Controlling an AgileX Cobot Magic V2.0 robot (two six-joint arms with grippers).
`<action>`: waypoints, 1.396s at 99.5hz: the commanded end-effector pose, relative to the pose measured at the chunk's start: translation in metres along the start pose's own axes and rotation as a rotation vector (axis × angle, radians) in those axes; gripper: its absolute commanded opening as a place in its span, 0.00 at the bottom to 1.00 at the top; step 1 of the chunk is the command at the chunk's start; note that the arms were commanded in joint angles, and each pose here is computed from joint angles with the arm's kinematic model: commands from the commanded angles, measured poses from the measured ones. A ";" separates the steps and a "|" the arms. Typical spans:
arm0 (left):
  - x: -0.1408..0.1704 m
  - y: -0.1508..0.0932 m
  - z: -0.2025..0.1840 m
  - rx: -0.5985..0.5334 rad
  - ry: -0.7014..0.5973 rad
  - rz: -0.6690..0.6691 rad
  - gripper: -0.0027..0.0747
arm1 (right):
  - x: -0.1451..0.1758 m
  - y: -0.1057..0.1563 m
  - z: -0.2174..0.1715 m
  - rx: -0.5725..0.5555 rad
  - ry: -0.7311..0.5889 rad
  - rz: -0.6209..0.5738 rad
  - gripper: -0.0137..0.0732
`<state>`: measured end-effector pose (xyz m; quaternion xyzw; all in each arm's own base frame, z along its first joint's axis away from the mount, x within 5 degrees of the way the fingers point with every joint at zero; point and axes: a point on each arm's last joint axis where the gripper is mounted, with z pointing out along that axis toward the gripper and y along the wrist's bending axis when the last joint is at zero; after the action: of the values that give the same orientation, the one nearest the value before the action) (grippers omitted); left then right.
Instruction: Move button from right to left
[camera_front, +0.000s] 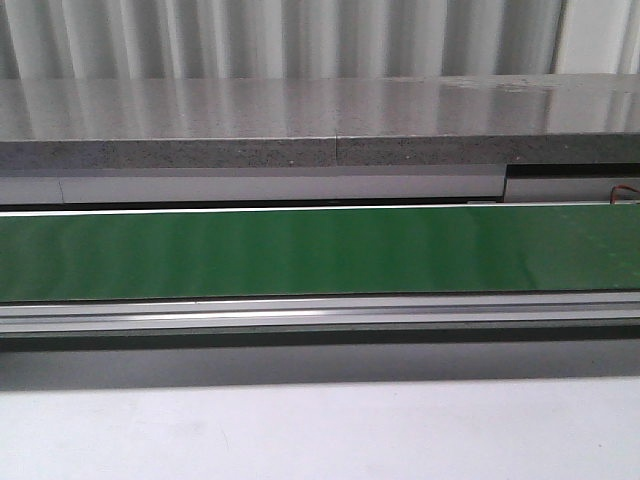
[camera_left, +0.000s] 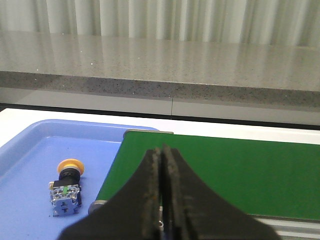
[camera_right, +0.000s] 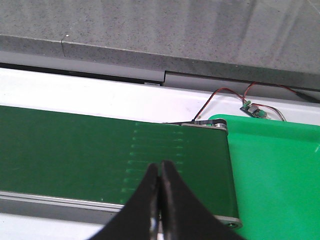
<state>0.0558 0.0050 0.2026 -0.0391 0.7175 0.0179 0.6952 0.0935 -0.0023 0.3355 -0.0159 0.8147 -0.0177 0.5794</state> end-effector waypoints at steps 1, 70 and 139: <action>-0.011 -0.002 -0.003 0.029 -0.160 -0.011 0.01 | -0.014 -0.002 -0.005 0.024 -0.093 -0.010 0.08; -0.008 -0.002 -0.003 0.031 -0.171 0.000 0.01 | -0.014 -0.002 -0.005 0.024 -0.093 -0.010 0.08; -0.008 -0.002 -0.003 0.031 -0.171 0.000 0.01 | -0.012 -0.002 -0.006 0.031 -0.118 -0.011 0.08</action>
<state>0.0558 0.0042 0.2098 -0.0316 0.6897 0.0192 0.7232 0.0927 -0.0022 0.3361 -0.0159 0.8130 -0.0183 0.5817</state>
